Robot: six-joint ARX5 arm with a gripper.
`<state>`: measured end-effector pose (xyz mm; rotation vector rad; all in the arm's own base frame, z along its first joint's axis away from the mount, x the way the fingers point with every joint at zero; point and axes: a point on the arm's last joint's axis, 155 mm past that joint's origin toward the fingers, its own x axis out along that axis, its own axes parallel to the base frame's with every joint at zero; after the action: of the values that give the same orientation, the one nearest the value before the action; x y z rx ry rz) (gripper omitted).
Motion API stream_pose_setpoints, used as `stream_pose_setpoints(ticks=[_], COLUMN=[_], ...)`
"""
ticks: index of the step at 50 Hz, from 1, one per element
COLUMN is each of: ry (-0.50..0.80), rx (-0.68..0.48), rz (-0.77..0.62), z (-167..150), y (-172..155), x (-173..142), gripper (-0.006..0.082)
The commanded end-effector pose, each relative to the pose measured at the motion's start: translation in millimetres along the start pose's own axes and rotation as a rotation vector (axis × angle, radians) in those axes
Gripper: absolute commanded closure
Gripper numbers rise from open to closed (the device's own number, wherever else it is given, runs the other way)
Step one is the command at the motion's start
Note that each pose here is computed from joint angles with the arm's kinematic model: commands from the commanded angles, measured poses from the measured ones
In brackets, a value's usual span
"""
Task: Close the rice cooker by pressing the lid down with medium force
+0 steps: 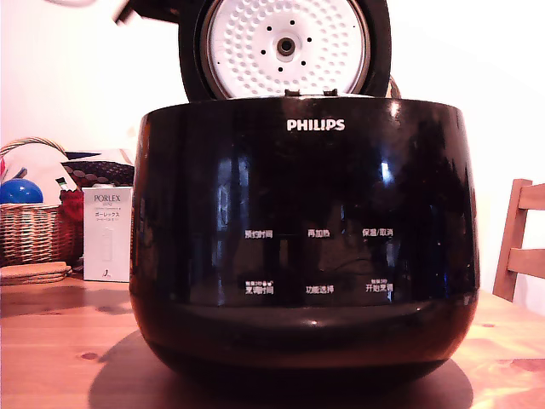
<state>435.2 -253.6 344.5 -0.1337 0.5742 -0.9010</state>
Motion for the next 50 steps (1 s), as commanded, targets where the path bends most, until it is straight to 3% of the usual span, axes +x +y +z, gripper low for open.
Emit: stream_pose_setpoints(ticks=[1,9,27,50], ry=[0.014,0.088,0.297,0.505], rx=[-0.022,-0.078,-0.118,0.039], rz=[-0.046,-0.172,-0.25,-0.108], z=[-4.0,-21.7,-74.6,-131.8], y=[-8.1,-36.9,-85.6,-114.2], x=[4.3,3.1,9.7,13.6], gripper=[0.0788,0.0788,0.0788,0.0788])
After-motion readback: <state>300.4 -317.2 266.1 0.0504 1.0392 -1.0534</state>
